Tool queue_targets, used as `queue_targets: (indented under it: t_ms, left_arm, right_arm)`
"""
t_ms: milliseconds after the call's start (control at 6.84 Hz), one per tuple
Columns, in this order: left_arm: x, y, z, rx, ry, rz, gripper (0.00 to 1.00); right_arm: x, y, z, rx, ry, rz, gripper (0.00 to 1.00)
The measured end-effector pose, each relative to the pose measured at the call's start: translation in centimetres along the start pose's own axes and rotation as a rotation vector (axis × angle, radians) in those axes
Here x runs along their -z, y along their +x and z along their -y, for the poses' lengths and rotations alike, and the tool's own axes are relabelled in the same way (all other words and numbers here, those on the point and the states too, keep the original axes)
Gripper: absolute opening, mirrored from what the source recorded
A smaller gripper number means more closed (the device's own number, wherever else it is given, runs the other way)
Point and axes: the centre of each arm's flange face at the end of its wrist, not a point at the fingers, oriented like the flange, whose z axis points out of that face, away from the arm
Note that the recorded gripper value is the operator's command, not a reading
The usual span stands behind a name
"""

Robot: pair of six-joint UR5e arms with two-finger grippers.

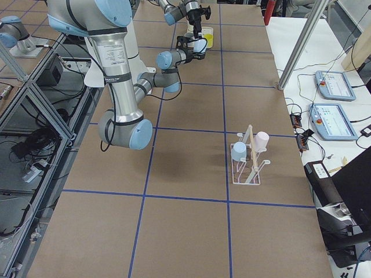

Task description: Transfer IKEA cup to right arm and place on rack

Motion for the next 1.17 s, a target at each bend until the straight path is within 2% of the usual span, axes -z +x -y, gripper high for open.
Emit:
queue_targets:
  t_ms: [146, 292, 438, 731, 877, 1023, 1169]
  left_arm:
    - [0.6, -1.0, 0.7, -0.035, 0.013, 0.021, 1.0]
    - [1.1, -2.4, 1.1, -0.086, 0.023, 0.049, 1.0]
    - [1.8, -3.6, 1.4, -0.134, 0.028, 0.071, 1.0]
    - [2.5, -4.4, 1.3, -0.167, 0.03, 0.085, 1.0]
    - [2.7, -4.4, 1.3, -0.17, 0.03, 0.085, 1.0]
    - [2.8, -4.4, 1.3, -0.17, 0.032, 0.084, 1.0]
    - [2.8, -4.4, 1.3, -0.17, 0.033, 0.084, 1.0]
  right_arm:
    - [-0.6, 1.8, -0.3, 0.025, -0.064, -0.043, 0.0]
    - [-1.3, 4.7, -0.7, 0.071, -0.173, -0.106, 0.0]
    - [-1.7, 7.9, -1.0, 0.16, -0.281, -0.168, 0.0]
    - [-1.2, 14.2, -1.7, 0.367, -0.473, -0.257, 0.0]
    - [-0.6, 17.8, -2.0, 0.459, -0.594, -0.295, 0.0]
    - [0.6, 21.8, -2.3, 0.574, -0.726, -0.32, 0.0]
    - [2.2, 25.7, -2.2, 0.708, -0.852, -0.32, 0.0]
